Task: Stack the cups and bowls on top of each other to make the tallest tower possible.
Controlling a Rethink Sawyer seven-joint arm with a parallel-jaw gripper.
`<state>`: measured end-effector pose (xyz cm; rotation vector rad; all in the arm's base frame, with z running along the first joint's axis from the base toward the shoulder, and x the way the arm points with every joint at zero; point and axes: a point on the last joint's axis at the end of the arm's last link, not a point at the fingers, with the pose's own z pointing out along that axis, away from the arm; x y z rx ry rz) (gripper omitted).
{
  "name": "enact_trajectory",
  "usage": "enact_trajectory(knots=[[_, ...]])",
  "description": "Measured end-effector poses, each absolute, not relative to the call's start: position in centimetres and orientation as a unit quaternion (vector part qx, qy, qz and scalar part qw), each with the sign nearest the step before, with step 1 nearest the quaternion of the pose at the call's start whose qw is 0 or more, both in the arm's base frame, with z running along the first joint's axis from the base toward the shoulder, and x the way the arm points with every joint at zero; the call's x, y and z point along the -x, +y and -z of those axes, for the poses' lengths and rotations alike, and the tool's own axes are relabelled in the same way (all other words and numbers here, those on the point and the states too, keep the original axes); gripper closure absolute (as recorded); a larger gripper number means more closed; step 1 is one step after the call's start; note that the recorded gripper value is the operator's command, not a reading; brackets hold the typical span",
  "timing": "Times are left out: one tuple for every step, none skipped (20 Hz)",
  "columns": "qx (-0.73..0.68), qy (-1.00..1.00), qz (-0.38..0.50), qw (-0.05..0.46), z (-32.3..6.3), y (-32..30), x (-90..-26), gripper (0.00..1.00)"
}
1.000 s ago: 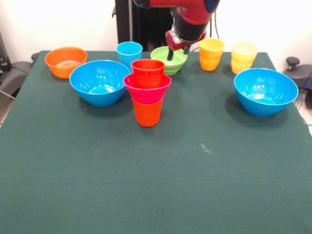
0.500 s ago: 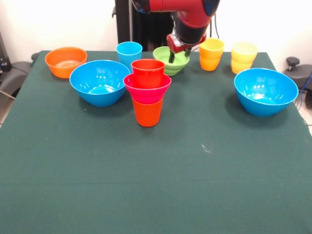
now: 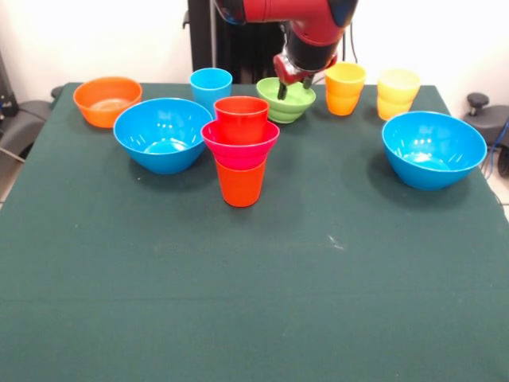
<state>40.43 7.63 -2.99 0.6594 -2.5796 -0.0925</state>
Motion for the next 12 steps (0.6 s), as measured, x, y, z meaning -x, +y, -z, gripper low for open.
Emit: enact_trajectory(knots=[[-0.240, -0.941, 0.036, 0.236, 3.00, 7.65, -40.42, 0.00], [-0.240, -0.941, 0.036, 0.236, 3.00, 7.65, -40.42, 0.00], [-0.240, -0.941, 0.036, 0.236, 3.00, 7.65, -40.42, 0.00], [-0.239, -0.941, 0.037, 0.236, 3.00, 7.60, -40.44, 0.00], [-0.239, -0.941, 0.037, 0.236, 3.00, 7.58, -40.43, 0.00], [-0.239, -0.941, 0.037, 0.236, 3.00, 7.60, -40.44, 0.00], [-0.239, -0.941, 0.038, 0.236, 3.00, 7.62, -40.45, 0.00], [-0.239, -0.941, 0.038, 0.236, 3.00, 7.63, -40.45, 0.00], [-0.239, -0.941, 0.038, 0.236, 3.00, 7.63, -40.44, 0.00], [-0.239, -0.941, 0.038, 0.236, 3.00, 7.66, -40.43, 0.00], [-0.239, -0.941, 0.038, 0.236, 3.00, 7.70, -40.42, 0.00], [-0.240, -0.941, 0.039, 0.236, 3.01, 7.73, -40.42, 0.00]])
